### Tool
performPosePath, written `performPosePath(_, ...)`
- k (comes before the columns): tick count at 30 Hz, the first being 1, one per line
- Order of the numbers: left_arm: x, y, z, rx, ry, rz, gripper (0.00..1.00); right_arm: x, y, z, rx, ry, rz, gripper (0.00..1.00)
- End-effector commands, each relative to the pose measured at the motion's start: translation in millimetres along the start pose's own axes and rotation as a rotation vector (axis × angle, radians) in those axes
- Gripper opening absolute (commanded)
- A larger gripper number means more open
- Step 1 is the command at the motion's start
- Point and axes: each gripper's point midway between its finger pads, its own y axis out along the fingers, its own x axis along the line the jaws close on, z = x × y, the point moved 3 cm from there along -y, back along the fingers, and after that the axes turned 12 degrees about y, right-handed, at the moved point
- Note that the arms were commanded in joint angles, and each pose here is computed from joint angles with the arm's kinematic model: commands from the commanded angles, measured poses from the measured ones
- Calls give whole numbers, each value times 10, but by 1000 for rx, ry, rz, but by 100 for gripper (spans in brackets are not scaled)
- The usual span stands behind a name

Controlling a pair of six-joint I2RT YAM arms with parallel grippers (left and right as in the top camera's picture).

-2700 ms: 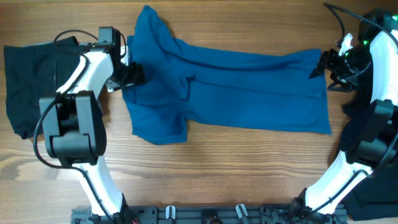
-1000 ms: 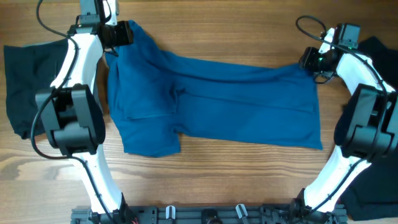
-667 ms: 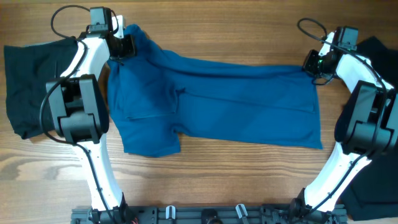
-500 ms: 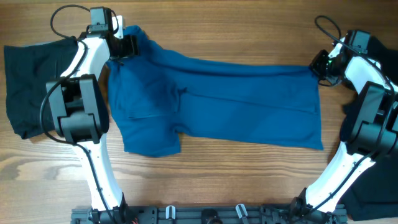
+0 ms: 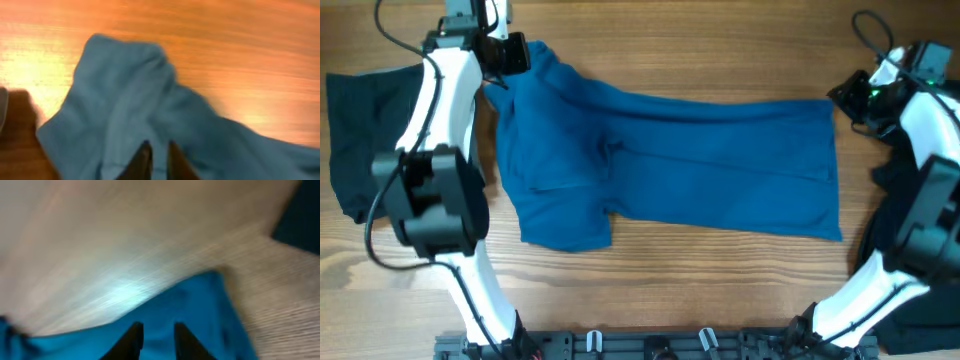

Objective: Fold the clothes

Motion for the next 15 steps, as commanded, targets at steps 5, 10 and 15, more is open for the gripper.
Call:
performPosePath(5, -1002, 271, 821, 286, 318, 262, 4, 503, -46, 979, 311, -96, -15, 4)
performPosePath(10, -1383, 670, 1132, 233, 473, 304, 4, 739, 342, 1551, 418, -208, 56, 4)
performPosePath(15, -1386, 1111, 782, -16, 321, 257, 4, 1040, 738, 1905, 442, -351, -6, 5)
